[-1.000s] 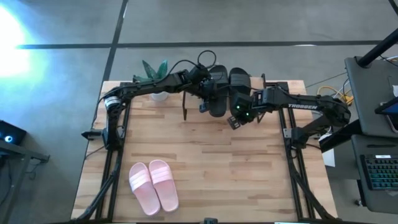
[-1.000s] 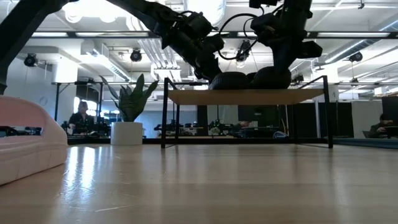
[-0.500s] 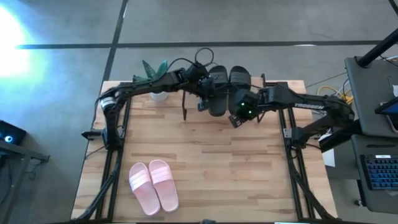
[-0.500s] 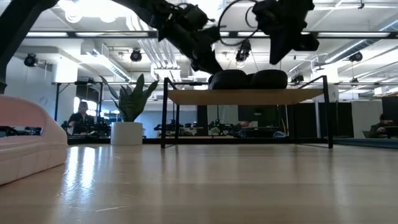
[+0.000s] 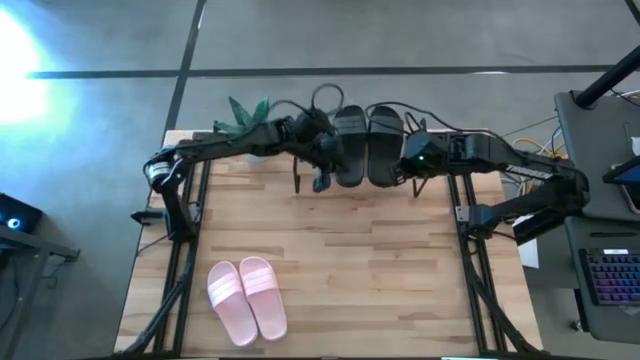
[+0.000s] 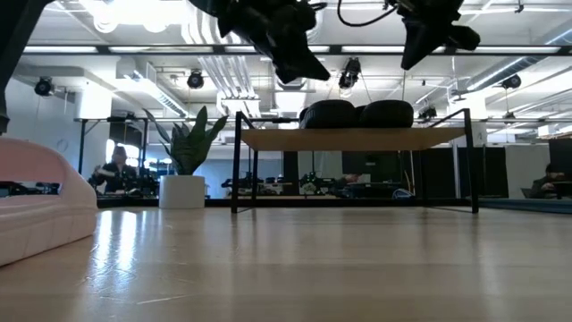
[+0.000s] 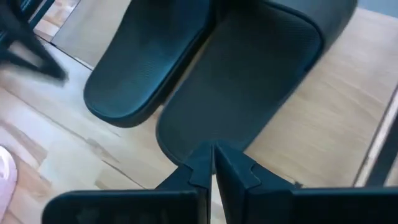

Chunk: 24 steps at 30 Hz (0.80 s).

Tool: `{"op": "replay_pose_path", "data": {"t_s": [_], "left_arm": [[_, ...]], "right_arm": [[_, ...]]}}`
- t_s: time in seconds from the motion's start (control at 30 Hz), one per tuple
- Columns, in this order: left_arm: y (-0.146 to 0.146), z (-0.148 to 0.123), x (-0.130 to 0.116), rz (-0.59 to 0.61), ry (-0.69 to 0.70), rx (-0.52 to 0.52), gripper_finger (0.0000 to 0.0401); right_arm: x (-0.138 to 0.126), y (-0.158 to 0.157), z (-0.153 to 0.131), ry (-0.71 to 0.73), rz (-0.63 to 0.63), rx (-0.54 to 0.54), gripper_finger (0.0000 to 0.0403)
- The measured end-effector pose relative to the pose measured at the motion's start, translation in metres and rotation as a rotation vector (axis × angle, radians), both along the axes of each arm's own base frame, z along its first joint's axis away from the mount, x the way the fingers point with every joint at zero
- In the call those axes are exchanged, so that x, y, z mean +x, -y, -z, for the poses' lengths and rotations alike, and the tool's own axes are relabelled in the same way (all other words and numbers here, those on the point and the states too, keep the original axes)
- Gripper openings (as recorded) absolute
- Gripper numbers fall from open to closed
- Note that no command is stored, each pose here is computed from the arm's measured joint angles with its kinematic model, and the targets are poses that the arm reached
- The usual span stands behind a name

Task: Pick and place slides into the shelf
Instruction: Adjust the pair of black slippers on the shelf

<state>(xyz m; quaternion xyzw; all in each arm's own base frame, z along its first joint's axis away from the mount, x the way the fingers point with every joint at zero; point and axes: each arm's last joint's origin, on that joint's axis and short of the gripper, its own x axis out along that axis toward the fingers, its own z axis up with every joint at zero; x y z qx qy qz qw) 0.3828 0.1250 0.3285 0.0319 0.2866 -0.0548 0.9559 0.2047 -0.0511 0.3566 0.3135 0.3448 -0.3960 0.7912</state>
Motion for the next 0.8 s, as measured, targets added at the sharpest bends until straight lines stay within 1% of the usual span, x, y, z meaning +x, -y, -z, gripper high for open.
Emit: {"op": "replay_pose_path", "data": {"t_s": [0.07, 0.17, 0.33, 0.57, 0.63, 0.8], "left_arm": [[0.009, 0.008, 0.006, 0.036, -0.019, 0.019, 0.0], [0.022, 0.016, 0.014, 0.07, -0.038, 0.021, 0.0], [0.038, 0.026, 0.024, 0.054, -0.076, 0.068, 0.0], [0.036, 0.044, 0.029, -0.016, -0.141, 0.118, 0.0], [0.035, 0.045, 0.03, -0.057, -0.153, 0.155, 0.0], [0.032, 0.045, 0.029, -0.082, -0.158, 0.167, 0.0]], "right_arm": [[-0.003, 0.0, 0.0, -0.012, 0.005, 0.002, 0.0011], [-0.006, 0.0, 0.002, -0.05, -0.001, 0.005, 0.0011], [-0.006, 0.0, 0.005, -0.093, -0.006, 0.011, 0.0011], [-0.007, 0.0, 0.005, -0.096, -0.006, 0.012, 0.0011], [-0.007, 0.0, 0.005, -0.096, -0.007, 0.012, 0.0011], [-0.007, 0.0, 0.005, -0.097, -0.003, 0.005, 0.0011]]}}
